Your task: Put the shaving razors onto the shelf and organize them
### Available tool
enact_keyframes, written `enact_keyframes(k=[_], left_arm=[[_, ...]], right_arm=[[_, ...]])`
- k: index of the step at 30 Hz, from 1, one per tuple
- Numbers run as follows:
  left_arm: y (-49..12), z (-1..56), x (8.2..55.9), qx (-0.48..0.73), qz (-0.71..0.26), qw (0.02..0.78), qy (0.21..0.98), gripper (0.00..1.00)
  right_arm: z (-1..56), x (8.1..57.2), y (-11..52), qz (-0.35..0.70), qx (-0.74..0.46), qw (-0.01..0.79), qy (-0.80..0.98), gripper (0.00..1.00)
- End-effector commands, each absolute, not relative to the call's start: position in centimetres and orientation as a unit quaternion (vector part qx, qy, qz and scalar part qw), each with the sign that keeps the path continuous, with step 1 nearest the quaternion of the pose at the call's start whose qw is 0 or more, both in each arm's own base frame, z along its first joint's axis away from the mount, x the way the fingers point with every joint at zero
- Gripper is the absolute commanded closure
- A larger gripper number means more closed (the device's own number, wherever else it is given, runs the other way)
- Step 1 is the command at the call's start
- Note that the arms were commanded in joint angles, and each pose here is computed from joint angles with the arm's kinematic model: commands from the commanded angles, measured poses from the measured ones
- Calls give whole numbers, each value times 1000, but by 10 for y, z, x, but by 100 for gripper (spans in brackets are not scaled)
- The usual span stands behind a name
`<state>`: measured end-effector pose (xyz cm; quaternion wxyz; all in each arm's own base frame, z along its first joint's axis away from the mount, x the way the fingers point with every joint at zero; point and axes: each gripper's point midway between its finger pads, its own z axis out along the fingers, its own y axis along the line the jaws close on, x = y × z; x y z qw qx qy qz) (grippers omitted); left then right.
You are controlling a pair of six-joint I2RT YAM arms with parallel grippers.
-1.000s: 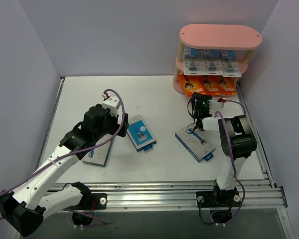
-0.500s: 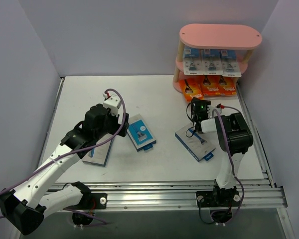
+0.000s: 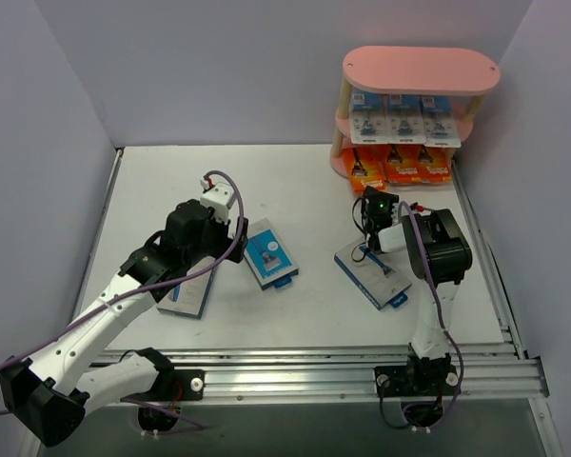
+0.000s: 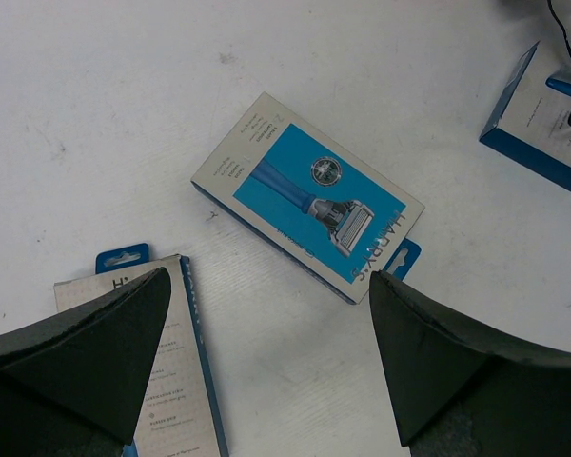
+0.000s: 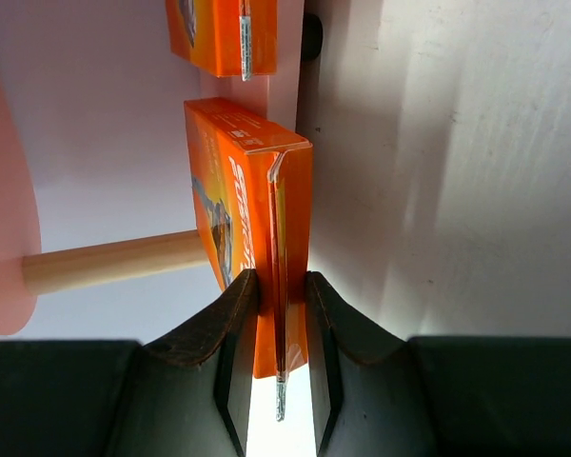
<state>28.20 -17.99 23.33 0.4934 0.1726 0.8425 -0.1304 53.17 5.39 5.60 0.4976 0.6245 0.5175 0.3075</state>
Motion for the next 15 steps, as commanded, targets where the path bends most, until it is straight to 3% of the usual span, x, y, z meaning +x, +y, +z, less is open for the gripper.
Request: enact_keyframes(k=[1,15], left_arm=[[-181,235,284,175,-127,498,840,6],[-182,229,286,178,-122,491,844,6]], right_arm=[[80,548,47,324,632,522,473,100],[84,565,51,340,637,521,455,100]])
